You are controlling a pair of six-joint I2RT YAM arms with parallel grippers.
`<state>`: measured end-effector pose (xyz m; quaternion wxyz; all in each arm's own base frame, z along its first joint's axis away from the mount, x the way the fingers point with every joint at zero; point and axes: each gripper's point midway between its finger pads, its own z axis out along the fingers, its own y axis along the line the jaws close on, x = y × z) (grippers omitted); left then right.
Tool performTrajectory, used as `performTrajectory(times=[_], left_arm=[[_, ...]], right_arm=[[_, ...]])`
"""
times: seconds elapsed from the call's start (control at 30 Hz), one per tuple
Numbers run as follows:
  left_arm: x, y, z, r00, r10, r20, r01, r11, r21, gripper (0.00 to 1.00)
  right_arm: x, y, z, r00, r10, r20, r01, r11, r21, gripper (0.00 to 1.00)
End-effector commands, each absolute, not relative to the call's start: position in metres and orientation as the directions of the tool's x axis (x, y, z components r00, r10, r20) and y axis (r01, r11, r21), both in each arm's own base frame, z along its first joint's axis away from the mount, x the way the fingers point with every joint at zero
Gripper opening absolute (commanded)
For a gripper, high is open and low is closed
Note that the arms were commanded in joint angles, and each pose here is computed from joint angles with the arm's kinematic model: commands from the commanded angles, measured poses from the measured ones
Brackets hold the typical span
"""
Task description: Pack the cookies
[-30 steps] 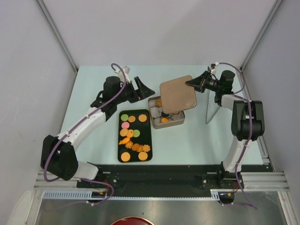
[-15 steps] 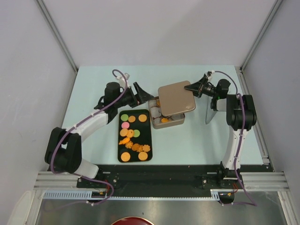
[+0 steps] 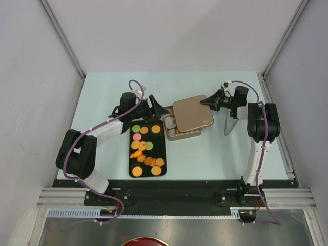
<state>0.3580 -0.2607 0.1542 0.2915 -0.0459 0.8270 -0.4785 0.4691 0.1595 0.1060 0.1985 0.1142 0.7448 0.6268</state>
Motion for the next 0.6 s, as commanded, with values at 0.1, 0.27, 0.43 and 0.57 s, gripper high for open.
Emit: performTrajectory(times=[0.1,0.27,0.43,0.57], left_arm=[[0.363,-0.265,0.158,-0.833,-0.347,-0.431,0.220,0.508,-0.833,0.74],[0.363,-0.265,0.148,-0.840,-0.342,-0.421,0.207,0.516,-0.831,0.71],[0.363,-0.266,0.138,-0.849,-0.341,-0.403,0.188,0.519,-0.834,0.67],[0.365,-0.265,0.132,-0.852,-0.344,-0.396,0.173,0.529,-0.831,0.63]], right_arm=[[0.472,0.164,0.103,-0.894,0.391,-0.216,-0.119,0.258,0.959,0.00],[0.471,0.166,0.094,-0.903,0.380,-0.202,-0.102,0.268,0.958,0.00],[0.469,0.168,0.083,-0.911,0.366,-0.189,-0.077,0.300,0.951,0.00],[0.464,0.182,0.075,-0.923,0.334,-0.192,-0.078,0.326,0.942,0.00]])
